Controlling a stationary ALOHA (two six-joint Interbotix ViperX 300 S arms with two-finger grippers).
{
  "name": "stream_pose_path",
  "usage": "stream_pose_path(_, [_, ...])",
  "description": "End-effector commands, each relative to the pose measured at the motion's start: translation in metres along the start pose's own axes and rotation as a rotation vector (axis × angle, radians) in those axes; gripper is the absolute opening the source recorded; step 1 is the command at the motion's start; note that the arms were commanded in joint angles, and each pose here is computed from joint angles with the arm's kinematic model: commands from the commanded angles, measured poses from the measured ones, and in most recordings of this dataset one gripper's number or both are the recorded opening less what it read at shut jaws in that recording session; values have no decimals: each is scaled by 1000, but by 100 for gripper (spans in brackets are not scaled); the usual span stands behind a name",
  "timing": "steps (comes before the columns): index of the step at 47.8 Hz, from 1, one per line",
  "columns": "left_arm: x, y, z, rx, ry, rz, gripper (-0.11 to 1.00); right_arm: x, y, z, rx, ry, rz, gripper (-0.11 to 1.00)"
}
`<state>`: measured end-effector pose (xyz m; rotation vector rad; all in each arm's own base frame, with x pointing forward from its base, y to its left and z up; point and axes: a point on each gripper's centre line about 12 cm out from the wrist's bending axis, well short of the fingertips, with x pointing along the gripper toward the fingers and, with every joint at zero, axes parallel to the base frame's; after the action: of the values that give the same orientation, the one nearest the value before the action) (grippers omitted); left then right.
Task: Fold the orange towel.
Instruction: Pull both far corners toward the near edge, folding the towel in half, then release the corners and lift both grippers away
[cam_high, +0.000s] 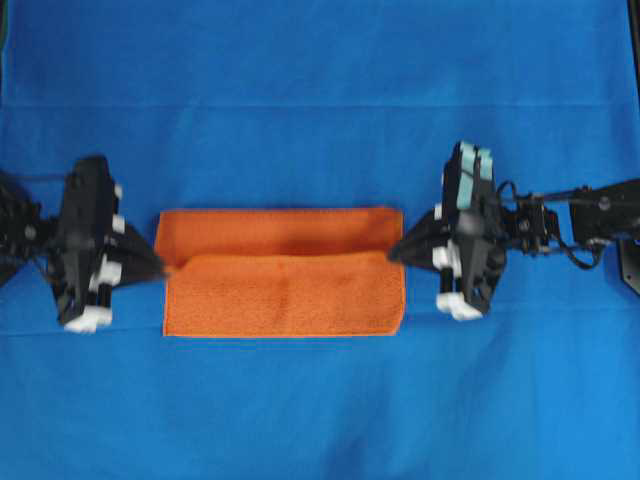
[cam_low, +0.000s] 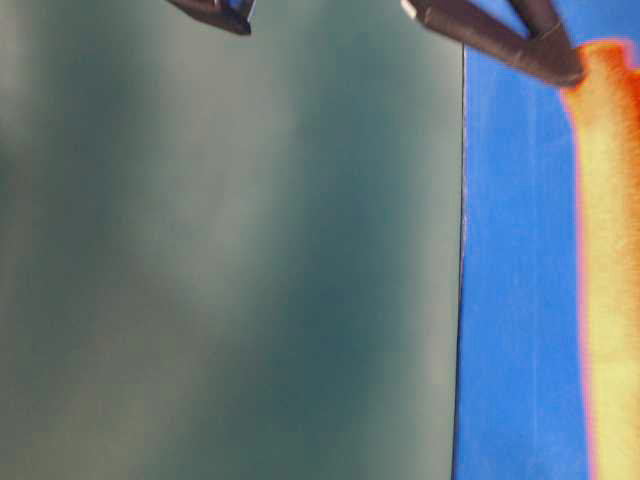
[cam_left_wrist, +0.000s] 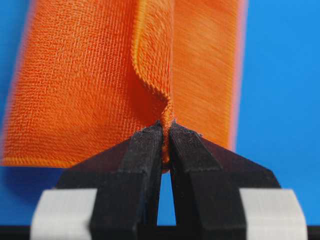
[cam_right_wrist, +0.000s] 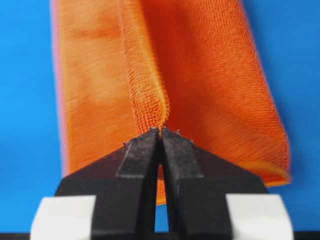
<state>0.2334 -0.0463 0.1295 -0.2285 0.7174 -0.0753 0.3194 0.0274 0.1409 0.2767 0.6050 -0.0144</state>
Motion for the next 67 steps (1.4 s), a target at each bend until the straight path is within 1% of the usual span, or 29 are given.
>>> stream_pose_path(1, [5, -17, 3, 13, 8, -48, 1, -2, 14, 2, -8, -1, 35, 2])
stream_pose_path(6, [12, -25, -3, 13, 45, -63, 1, 2, 22, -2, -8, 23, 50, 2])
stream_pose_path(15, [25, -25, -9, 11, 83, -51, 1, 10, 24, -5, -2, 48, 49, 2])
stream_pose_path(23, [32, -29, -9, 20, 92, -59, 1, 15, 29, -8, 2, 61, 55, 2])
stream_pose_path(34, [33, -30, -8, 14, 83, -61, 2, 17, 31, -11, 2, 73, 58, 2])
stream_pose_path(36, [32, -30, -7, 11, 80, -61, 5, 17, 31, -11, 3, 74, 58, 2])
stream_pose_path(38, [32, -30, -7, 12, 82, -61, 13, 18, 32, -11, 6, 72, 59, 3])
stream_pose_path(39, [32, -30, -7, 12, 82, -61, 19, 17, 33, -11, 9, 74, 60, 3])
stream_pose_path(40, [32, -30, -7, 12, 80, -62, 24, 17, 33, -11, 11, 74, 60, 5])
stream_pose_path(41, [32, -30, -6, 12, 78, -63, 29, 17, 34, -12, 9, 75, 62, 10])
stream_pose_path(46, [31, -32, -3, 13, 72, -67, 58, 16, 37, -12, 1, 74, 69, 44])
stream_pose_path(48, [30, -33, -1, 12, 65, -70, 68, 15, 37, -10, 2, 69, 71, 55])
stream_pose_path(50, [28, -34, 2, 13, 57, -73, 70, 12, 38, -8, -5, 61, 75, 64])
stream_pose_path(51, [26, -34, 4, 14, 48, -77, 69, 10, 38, -7, -8, 56, 77, 66])
stream_pose_path(52, [24, -35, 5, 19, 43, -80, 68, 9, 38, -5, -13, 50, 78, 66])
stream_pose_path(56, [17, -36, 10, 30, 17, -87, 65, 2, 35, 3, -17, 20, 78, 62])
stream_pose_path(58, [13, -34, 13, 32, 3, -88, 65, -1, 31, 8, -15, 4, 70, 62])
stream_pose_path(63, [4, -24, 19, 26, -31, -64, 65, -8, 14, 19, -1, -36, 32, 63])
stream_pose_path(67, [-2, -10, 22, 21, -56, -26, 65, -9, -3, 23, 16, -47, -11, 63])
